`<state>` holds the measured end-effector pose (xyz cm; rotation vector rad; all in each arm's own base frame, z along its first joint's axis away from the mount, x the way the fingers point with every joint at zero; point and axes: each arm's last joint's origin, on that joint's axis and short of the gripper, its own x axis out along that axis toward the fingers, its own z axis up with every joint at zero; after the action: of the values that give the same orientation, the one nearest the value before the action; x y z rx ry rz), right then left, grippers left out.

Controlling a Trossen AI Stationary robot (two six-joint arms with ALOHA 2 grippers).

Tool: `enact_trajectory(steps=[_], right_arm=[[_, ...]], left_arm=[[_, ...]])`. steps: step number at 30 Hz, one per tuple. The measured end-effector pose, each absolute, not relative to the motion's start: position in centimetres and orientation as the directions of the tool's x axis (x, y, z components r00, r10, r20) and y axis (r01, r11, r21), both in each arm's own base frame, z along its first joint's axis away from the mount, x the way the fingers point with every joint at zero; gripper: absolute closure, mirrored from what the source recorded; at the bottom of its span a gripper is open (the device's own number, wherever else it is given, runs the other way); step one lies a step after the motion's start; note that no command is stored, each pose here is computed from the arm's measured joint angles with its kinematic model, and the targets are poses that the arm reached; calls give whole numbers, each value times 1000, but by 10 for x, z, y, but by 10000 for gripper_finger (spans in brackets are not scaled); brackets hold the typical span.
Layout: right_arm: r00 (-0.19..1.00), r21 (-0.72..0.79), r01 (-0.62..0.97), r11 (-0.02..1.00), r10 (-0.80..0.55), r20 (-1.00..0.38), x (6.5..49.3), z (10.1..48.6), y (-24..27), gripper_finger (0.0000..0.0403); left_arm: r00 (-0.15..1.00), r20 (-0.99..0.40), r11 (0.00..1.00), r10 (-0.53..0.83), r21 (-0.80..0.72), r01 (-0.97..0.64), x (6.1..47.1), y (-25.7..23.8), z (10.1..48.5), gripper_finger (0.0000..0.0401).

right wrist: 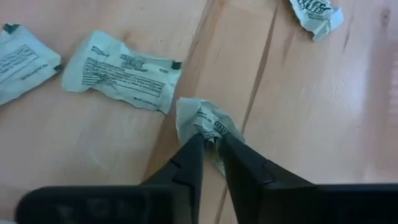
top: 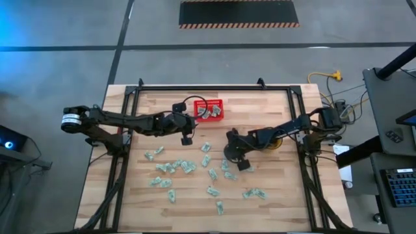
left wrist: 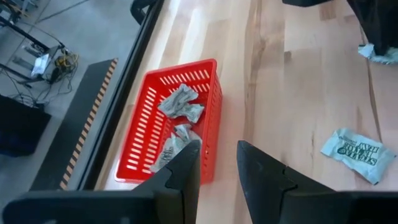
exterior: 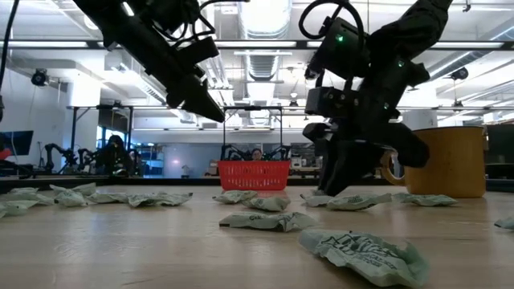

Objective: Pick and place Stevia / Truvia into bins
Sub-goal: Put the white stevia packet into the red bin

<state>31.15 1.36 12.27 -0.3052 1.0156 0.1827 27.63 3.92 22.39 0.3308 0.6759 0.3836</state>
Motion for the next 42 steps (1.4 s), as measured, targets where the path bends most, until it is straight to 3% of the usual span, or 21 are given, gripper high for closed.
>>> enact_trajectory(steps=[6,14,22,27,36,42], right_arm=[[551,-285,-264,921,-99,-829,320,132,11,391],[590,-522,-172,836,-336,-734,336,152,3,394],[655,-627,45,777,-497,-569,356,181,-39,394],[651,-594,187,783,-551,-521,353,188,-85,394],[737,-290,249,924,-375,-563,338,187,-139,394],[739,-241,273,931,-364,-567,335,187,-144,367]], left_arm=[[713,-541,882,445,401,-246,276,39,224,312],[677,-589,892,441,374,-255,271,38,221,312],[661,-609,895,439,361,-262,269,38,219,312],[648,-624,896,438,365,-254,268,38,218,312],[647,-624,896,438,365,-254,268,38,218,312],[648,-623,896,438,365,-255,268,38,218,312]])
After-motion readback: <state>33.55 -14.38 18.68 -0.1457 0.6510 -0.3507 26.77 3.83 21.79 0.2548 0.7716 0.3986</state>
